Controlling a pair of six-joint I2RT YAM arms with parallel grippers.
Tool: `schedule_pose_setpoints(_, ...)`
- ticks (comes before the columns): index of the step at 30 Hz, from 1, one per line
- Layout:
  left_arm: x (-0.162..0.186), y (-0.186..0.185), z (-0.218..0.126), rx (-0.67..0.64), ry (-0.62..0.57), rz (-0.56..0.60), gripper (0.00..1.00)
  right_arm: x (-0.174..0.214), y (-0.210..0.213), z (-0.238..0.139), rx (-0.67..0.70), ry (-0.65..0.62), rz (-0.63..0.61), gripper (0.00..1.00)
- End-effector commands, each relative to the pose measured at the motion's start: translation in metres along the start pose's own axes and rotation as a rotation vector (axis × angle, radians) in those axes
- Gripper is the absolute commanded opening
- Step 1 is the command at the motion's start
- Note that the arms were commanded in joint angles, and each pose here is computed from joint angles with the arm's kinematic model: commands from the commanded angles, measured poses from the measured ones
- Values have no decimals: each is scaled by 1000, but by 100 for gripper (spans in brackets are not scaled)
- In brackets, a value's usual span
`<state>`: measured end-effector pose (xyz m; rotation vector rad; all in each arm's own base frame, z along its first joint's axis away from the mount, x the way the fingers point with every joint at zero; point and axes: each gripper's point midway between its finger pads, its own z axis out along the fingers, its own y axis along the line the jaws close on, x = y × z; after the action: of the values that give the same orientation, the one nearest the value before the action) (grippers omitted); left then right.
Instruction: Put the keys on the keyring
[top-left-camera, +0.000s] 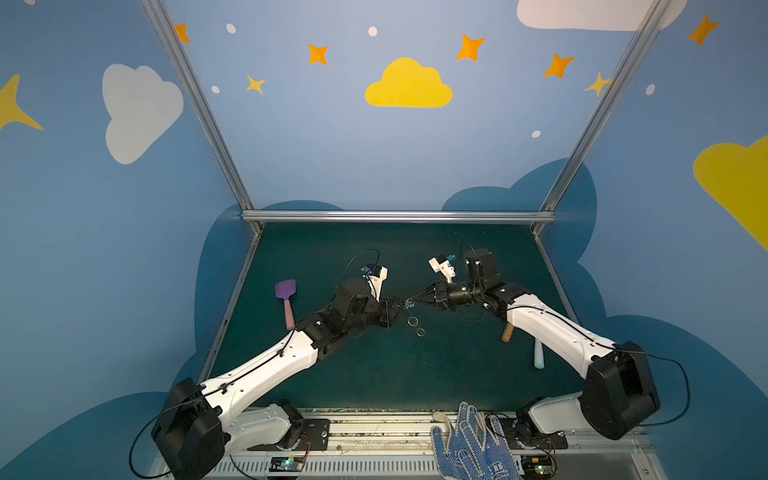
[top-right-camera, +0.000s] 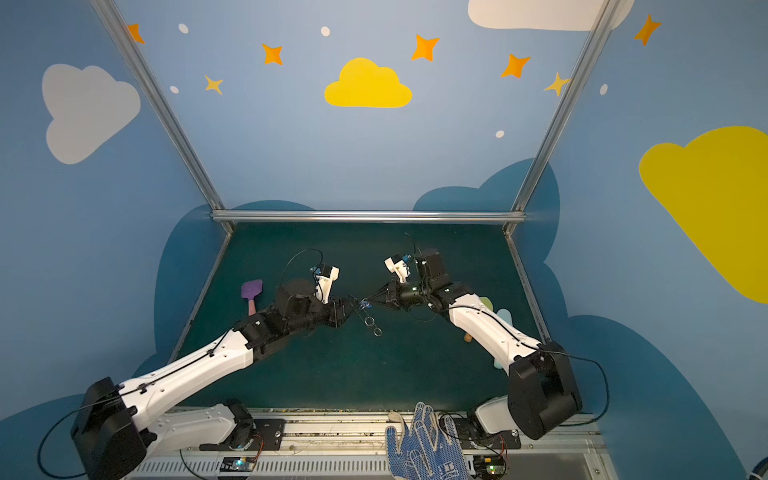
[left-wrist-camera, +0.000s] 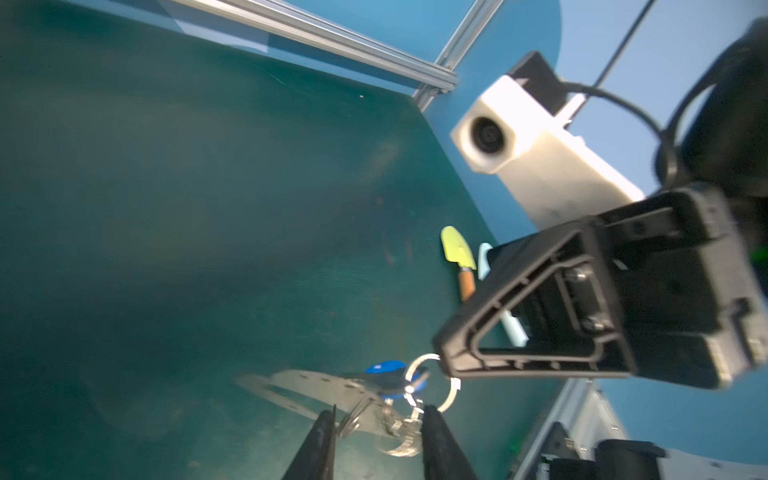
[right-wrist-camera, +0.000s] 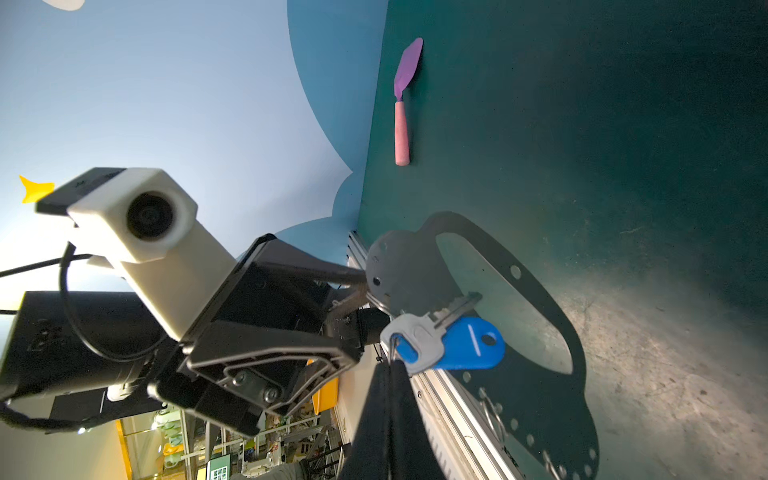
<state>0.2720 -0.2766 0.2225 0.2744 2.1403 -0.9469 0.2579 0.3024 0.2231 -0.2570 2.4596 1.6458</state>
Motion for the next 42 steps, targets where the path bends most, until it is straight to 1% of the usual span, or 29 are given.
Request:
schedule_pose_setpoints(1,-5,-14,-7,65,-16,7,35,-7,16,-3,-37,-18,-36,0)
schedule_pose_setpoints(5,-9,-18,-17,82,-44,11,36,-9,15,-3,-32,-23,-28,0)
schedule_pose_setpoints(11,-3,-16,-23,75,-35,12,36,-10,13,-2,-28,-25,-18,0)
schedule_pose_setpoints(15,11,-28,-18,141,13,12,26,-10,13,-3,-26,-30,-18,0)
schedule_pose_setpoints(18,29,-40,-9,177,72,22,24,-12,12,-2,-24,-31,-14,0)
schedule_pose_setpoints(19,35,-44,-6,195,94,26,24,-12,12,-2,-22,-32,-13,0)
schedule_pose_setpoints(21,45,-46,2,189,123,31,27,-12,12,-2,-26,-33,-14,0)
schedule_pose_setpoints(22,49,-44,6,174,130,33,32,-12,12,-2,-27,-34,-12,0)
schedule_pose_setpoints(24,53,-36,13,130,129,36,36,-13,14,-2,-32,-35,-14,0)
schedule_pose_setpoints(27,45,-18,17,31,72,41,40,-12,16,-3,-38,-34,-18,0)
schedule_pose_setpoints(30,30,-3,11,-64,-6,30,45,-11,17,-4,-40,-34,-21,0)
schedule_pose_setpoints(32,22,0,7,-88,-34,53,47,-10,18,-4,-42,-33,-21,0)
schedule_pose_setpoints(37,11,6,6,-108,-45,64,49,-10,19,-4,-54,-31,-19,0)
schedule_pose_setpoints(40,9,8,8,-104,-46,60,49,-9,20,-3,-62,-30,-18,0)
schedule_pose_setpoints(42,8,6,10,-92,-43,55,47,-9,20,-3,-63,-31,-18,0)
